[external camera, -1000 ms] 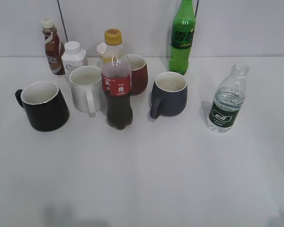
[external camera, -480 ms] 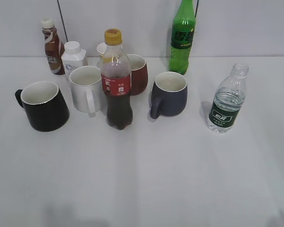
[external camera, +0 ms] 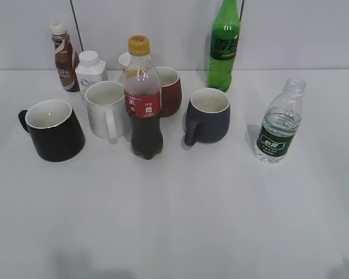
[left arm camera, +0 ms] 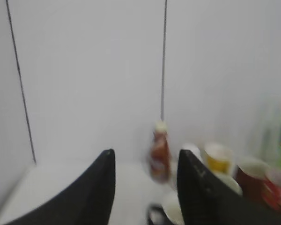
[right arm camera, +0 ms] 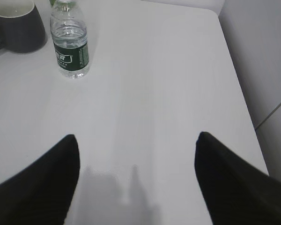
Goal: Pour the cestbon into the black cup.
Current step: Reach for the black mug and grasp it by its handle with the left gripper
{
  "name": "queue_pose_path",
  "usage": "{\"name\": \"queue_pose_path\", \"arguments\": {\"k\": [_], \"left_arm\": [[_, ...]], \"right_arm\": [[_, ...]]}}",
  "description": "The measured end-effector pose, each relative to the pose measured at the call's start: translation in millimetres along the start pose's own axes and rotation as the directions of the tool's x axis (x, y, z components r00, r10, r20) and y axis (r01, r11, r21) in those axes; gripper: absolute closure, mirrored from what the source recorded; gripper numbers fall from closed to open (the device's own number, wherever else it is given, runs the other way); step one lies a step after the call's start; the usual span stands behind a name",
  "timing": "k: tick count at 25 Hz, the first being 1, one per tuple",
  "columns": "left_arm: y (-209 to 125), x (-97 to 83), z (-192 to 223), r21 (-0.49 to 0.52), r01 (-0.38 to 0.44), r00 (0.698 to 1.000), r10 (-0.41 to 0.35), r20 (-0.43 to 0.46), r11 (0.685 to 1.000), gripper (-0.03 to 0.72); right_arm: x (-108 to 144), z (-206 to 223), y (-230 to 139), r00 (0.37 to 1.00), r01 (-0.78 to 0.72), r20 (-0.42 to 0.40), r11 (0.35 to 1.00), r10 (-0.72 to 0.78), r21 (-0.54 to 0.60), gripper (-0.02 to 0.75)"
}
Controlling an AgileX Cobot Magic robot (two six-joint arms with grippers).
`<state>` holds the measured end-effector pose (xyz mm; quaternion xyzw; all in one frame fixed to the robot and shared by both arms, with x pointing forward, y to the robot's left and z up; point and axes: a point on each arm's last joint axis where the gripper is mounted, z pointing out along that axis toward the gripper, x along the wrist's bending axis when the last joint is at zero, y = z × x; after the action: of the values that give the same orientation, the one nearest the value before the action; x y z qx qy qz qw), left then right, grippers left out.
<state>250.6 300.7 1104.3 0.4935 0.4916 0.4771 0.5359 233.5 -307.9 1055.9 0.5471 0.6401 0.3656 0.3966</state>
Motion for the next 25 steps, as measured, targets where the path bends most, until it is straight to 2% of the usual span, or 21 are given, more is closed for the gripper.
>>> {"name": "queue_pose_path", "arguments": {"k": [3,6,10,14,17,20,22,25], "left_arm": [[9,2.4,22,-0.082,-0.093,0.995,0.090,-0.035,0.992,0.360],[8,1.6,54,-0.071,-0.129,0.991,0.128,-0.028,0.989,0.362],[-7,0.4,111,0.033,-0.130,0.992,0.130,0.002,0.991,0.372],[-44,1.4,176,0.166,-0.109,0.994,0.106,0.027,0.980,0.395],[-74,13.5,209,0.219,-0.108,0.994,0.111,0.000,0.970,0.398],[-105,34.2,231,0.279,-0.121,0.991,0.133,-0.024,0.953,0.406],[-128,48.6,240,0.333,-0.069,0.996,0.086,-0.036,0.940,0.412],[-156,64.7,248,0.362,-0.033,0.999,0.029,0.016,0.932,0.415]], "right_arm": [[0,0,0,1.000,0.000,0.000,1.000,0.000,0.000,0.148],[0,0,0,1.000,0.000,0.000,1.000,0.000,0.000,0.148],[0,0,0,1.000,-0.001,0.000,1.000,0.001,0.000,0.148],[0,0,0,1.000,-0.001,0.000,1.000,0.001,0.000,0.148],[0,0,0,1.000,-0.001,0.000,1.000,0.001,0.000,0.148],[0,0,0,1.000,-0.001,0.000,1.000,0.001,0.000,0.148],[0,0,0,1.000,-0.001,0.000,1.000,0.001,0.000,0.148],[0,0,0,1.000,-0.001,0.000,1.000,0.001,0.000,0.148]]}}
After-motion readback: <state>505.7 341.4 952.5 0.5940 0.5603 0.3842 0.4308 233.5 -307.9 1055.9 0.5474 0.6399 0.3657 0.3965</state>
